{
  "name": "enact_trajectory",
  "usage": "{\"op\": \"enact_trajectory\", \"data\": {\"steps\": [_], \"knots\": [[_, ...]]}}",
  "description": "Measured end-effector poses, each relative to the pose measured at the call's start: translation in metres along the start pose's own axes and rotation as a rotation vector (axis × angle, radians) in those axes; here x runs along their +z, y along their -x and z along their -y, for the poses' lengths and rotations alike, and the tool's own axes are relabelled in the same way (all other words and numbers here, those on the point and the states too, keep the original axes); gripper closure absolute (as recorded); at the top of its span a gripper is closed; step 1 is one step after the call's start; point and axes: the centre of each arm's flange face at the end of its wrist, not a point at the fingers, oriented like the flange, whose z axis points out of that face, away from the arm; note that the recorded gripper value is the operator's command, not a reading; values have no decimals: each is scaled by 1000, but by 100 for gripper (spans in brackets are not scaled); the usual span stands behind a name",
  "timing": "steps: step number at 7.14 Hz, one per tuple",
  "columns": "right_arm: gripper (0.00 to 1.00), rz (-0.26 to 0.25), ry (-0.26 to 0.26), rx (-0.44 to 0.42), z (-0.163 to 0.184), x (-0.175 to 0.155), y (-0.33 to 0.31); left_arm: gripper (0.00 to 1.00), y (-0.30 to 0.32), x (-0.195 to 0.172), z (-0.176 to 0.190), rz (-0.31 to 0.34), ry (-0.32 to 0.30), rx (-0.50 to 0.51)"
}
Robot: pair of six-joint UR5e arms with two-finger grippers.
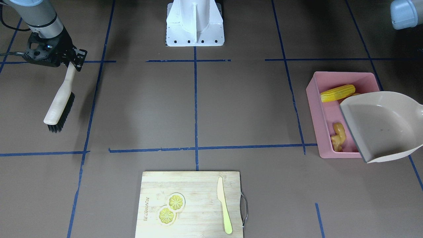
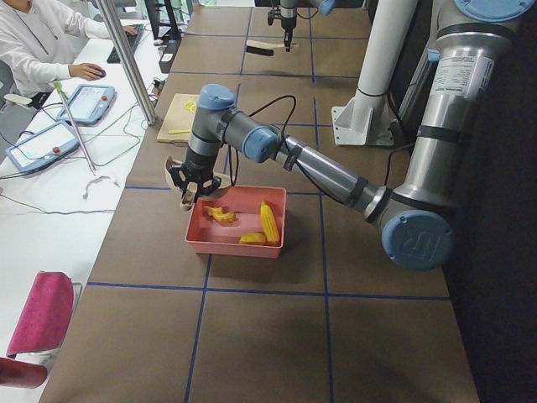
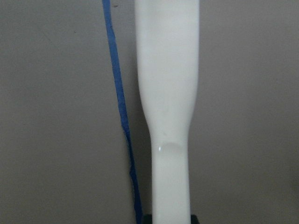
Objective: Sweep and dump trash into bin
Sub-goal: 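Lower the empty dustpan back onto the table with the left gripper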
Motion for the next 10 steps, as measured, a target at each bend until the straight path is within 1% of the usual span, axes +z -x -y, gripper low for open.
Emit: {"op": "enact_trajectory", "data": {"steps": [1, 2, 3, 4, 5, 6, 7, 8, 9, 10], "knots": [[98, 10, 2, -12, -1, 0, 10, 100, -6, 13, 54, -42, -52, 3], [98, 18, 5, -23, -2, 2, 19, 98, -21, 30, 116, -92, -95, 31], [98, 21, 7, -27, -2, 2, 23, 98, -44, 46, 174, -149, -126, 43], [98, 23, 8, -31, -3, 3, 26, 97, -73, 60, 223, -209, -145, 25], [98, 26, 9, -35, -4, 3, 28, 96, -99, 68, 261, -257, -158, -5], [98, 27, 10, -40, -4, 3, 29, 96, -126, 76, 291, -300, -160, -28], [98, 29, 13, -45, -4, 3, 30, 95, -151, 83, 321, -326, -155, -41], [98, 30, 16, -49, -4, 4, 30, 93, -166, 87, 344, -327, -147, -44], [98, 31, 17, -52, -4, 4, 31, 74, -175, 92, 358, -326, -141, -38], [98, 27, 21, -64, -3, 6, 30, 20, -178, 94, 367, -322, -140, -31]]}}
